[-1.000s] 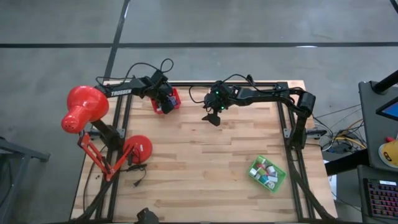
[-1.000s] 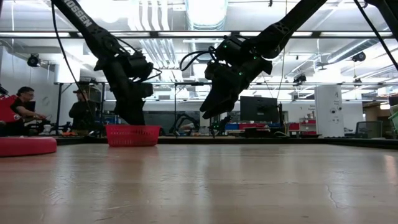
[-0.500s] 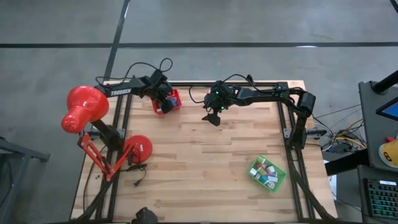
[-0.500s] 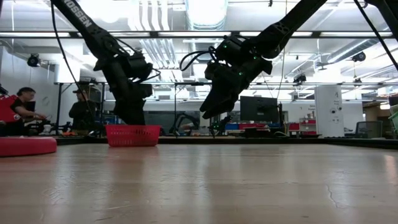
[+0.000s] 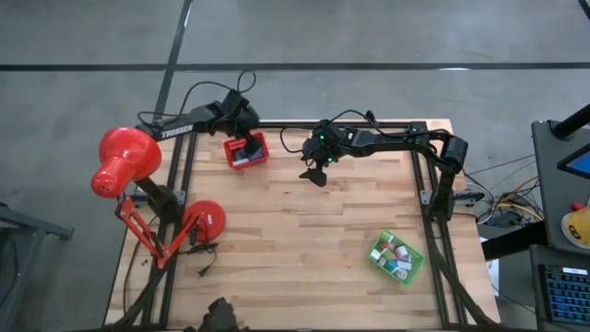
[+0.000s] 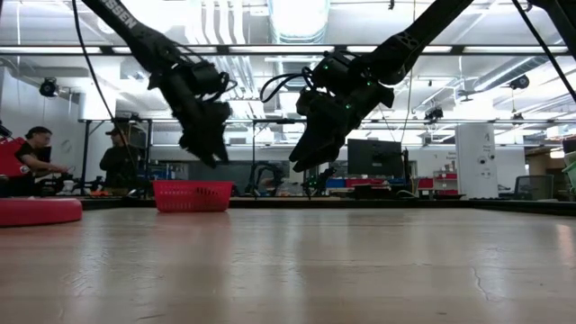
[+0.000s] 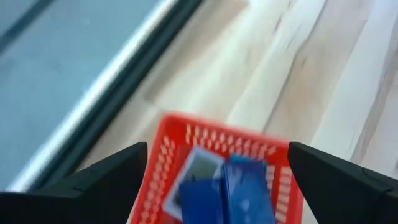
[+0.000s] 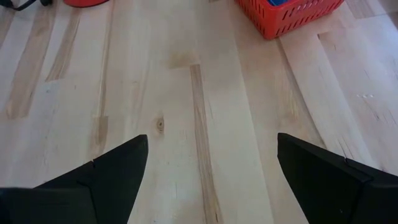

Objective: Pick & Place Office items
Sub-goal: Return to Home Position

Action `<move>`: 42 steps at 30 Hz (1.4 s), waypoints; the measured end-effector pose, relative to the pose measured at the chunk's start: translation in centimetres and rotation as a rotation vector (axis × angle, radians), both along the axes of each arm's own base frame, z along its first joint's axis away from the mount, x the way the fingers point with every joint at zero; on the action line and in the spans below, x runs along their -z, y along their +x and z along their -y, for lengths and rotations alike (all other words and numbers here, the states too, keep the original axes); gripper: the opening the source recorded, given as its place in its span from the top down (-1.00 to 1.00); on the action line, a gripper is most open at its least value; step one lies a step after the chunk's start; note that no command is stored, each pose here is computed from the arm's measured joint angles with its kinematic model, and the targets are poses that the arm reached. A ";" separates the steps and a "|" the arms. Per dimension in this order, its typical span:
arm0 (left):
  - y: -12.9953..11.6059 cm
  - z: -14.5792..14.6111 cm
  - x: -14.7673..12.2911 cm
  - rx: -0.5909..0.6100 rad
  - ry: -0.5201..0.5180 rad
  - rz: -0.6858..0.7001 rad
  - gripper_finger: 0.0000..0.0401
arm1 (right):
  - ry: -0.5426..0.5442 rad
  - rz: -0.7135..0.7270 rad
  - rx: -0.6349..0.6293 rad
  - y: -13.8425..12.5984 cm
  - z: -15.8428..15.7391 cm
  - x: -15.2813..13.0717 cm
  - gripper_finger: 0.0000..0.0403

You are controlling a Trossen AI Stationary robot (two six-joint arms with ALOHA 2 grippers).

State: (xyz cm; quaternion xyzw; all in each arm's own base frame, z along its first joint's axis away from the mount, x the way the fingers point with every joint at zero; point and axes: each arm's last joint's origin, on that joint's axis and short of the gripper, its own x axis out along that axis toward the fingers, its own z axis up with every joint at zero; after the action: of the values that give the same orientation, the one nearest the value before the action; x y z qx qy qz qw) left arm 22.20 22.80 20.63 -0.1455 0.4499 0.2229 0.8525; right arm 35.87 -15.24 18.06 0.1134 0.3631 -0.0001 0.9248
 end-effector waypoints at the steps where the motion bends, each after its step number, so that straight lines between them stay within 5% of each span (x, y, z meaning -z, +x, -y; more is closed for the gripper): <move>1: 0.2 -0.1 -0.4 0.003 0.008 0.012 -0.96 | 0.000 0.000 0.000 0.0 0.0 0.0 -0.74; 11: 2.0 -0.4 -3.7 0.242 -0.075 0.325 -0.96 | 0.000 0.000 0.000 0.0 0.0 0.0 -0.74; 15: 2.9 -0.4 -4.0 0.439 -0.009 0.547 -0.97 | 0.000 0.000 0.000 0.0 0.0 0.0 -0.74; 18: 3.3 -0.1 -3.5 0.474 0.041 0.644 -0.97 | 0.000 0.006 -0.002 0.0 0.0 -0.1 -0.74; 27: 3.2 0.7 -1.9 0.508 0.069 0.676 -0.97 | -0.003 0.003 -0.007 0.0 0.0 -0.1 -0.74; 35: 3.1 0.8 -1.8 0.538 0.074 0.680 -0.97 | -0.179 0.177 -0.753 -1.6 -1.6 0.6 -0.74; 42: 3.1 0.8 -1.7 0.534 0.069 0.679 -0.97 | -0.212 0.213 -0.812 -1.6 -1.9 0.8 -0.74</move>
State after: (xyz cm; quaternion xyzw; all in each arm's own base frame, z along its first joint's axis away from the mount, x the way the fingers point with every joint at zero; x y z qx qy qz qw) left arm 25.31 22.01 22.37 -0.0605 0.1579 -0.0511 0.9843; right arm 34.27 -13.37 17.30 -0.1351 0.2788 0.3383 0.8886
